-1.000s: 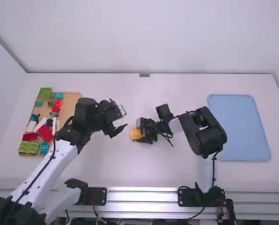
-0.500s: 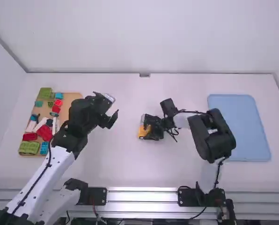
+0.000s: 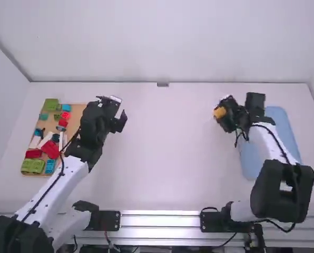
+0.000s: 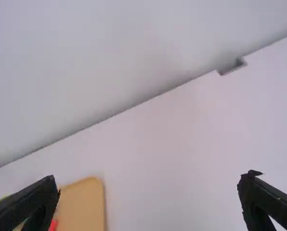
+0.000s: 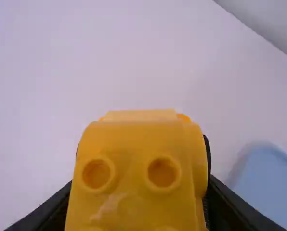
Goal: Assemble lego blocks to make yellow taxi
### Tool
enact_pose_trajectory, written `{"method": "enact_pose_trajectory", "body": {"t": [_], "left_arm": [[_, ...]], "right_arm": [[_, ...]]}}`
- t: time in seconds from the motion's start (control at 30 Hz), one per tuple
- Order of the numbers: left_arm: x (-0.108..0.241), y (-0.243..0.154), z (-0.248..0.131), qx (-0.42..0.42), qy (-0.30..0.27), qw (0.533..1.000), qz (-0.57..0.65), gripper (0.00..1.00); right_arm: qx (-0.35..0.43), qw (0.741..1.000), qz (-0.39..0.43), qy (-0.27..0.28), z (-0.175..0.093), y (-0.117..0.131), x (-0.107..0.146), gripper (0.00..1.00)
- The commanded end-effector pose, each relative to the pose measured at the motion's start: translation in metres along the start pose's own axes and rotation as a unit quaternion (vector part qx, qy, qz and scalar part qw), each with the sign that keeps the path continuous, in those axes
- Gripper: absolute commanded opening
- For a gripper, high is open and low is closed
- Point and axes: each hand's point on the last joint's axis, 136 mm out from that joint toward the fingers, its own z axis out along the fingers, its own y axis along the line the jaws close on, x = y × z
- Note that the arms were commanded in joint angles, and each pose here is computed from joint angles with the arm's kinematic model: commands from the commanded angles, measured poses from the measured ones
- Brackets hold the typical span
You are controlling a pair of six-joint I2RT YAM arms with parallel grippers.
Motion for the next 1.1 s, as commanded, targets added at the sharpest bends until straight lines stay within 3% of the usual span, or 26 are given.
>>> {"method": "enact_pose_trajectory", "body": {"t": [0.0, 0.03, 0.2, 0.5, 0.6, 0.67, 0.77, 1.07], "left_arm": [[0.008, 0.008, 0.006, -0.021, 0.011, 1.000, -0.006, 0.99], [0.008, 0.008, 0.009, -0.023, 0.010, 1.000, -0.006, 0.99], [0.009, 0.007, 0.016, -0.022, 0.011, 1.000, -0.006, 0.99], [0.009, 0.004, 0.016, -0.019, 0.012, 1.000, -0.005, 0.99], [0.012, 0.005, 0.016, -0.020, 0.016, 1.000, -0.005, 0.99], [0.011, 0.003, 0.016, -0.018, 0.015, 1.000, -0.004, 0.99], [0.010, 0.003, 0.016, -0.017, 0.012, 1.000, -0.004, 0.99], [-0.003, 0.007, 0.011, -0.017, 0.000, 0.999, -0.036, 0.99]], "right_arm": [[0.040, 0.994, 0.102, 0.013, -0.011, -0.033, 0.019, 0.41], [0.056, 0.987, 0.150, 0.022, -0.014, -0.051, 0.039, 0.41], [0.111, 0.959, 0.258, 0.046, -0.009, -0.095, 0.094, 0.42], [0.125, 0.934, 0.328, 0.061, 0.024, -0.110, 0.158, 0.45], [0.134, 0.926, 0.348, 0.064, 0.029, -0.113, 0.175, 0.53], [0.133, 0.924, 0.353, 0.069, 0.031, -0.112, 0.181, 0.58], [0.127, 0.922, 0.357, 0.077, 0.032, -0.108, 0.185, 0.97], [0.134, 0.922, 0.354, 0.082, 0.009, -0.103, 0.166, 0.98]]}}
